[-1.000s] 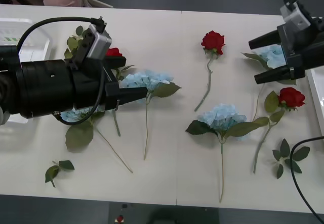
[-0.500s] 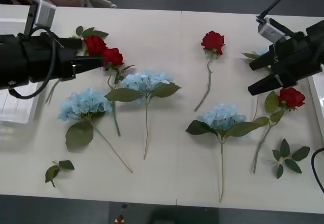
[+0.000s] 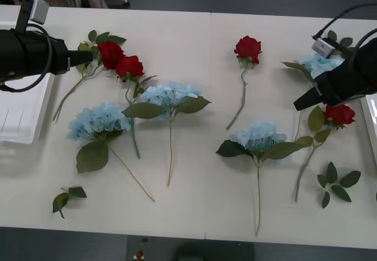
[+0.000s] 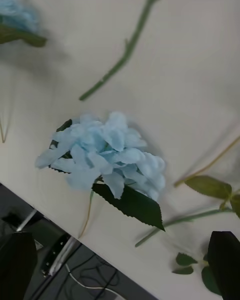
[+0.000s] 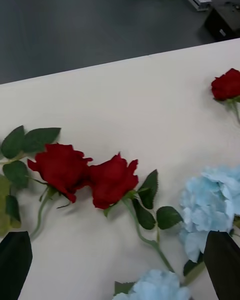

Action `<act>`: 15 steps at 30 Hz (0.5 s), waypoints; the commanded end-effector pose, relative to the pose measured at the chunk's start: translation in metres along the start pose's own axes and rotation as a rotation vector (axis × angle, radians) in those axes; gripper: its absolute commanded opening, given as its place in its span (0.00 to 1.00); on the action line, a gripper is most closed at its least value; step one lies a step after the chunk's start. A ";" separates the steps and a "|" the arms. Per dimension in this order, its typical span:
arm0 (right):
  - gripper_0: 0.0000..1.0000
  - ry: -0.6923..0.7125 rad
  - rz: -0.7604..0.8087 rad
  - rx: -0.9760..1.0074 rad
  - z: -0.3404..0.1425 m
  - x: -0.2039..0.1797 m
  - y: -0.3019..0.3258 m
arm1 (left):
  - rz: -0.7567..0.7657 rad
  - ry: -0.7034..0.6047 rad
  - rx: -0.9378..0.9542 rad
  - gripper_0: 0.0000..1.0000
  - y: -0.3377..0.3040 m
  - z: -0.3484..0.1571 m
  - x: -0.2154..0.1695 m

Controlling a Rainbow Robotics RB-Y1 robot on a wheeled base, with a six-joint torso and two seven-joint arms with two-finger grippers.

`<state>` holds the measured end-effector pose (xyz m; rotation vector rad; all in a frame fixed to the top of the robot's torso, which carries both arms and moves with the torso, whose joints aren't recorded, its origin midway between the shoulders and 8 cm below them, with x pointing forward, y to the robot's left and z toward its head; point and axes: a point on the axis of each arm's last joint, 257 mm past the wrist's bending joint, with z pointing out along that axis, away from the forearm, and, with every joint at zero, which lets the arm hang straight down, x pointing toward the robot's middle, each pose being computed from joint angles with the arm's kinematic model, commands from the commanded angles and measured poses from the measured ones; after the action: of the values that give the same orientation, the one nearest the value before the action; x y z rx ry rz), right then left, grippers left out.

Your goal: Put the red flowers into the right box and the blue flowers into the left box

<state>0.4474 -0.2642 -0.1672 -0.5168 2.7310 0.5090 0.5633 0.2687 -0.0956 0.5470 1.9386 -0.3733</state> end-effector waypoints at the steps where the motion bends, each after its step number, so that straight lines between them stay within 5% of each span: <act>1: 1.00 -0.026 0.234 0.137 -0.020 0.012 -0.037 | 0.060 -0.038 -0.076 1.00 0.028 0.004 -0.020; 8: 1.00 -0.083 0.566 0.277 -0.016 0.029 -0.075 | 0.101 -0.027 -0.183 1.00 0.069 0.019 -0.015; 15: 1.00 -0.114 0.695 0.392 0.002 0.047 -0.107 | 0.112 0.005 -0.254 1.00 0.096 0.034 -0.001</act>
<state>0.4467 -0.3619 -0.2206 0.5002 2.7713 0.1884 0.6273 0.3304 -0.1367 0.4405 1.9761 -0.1181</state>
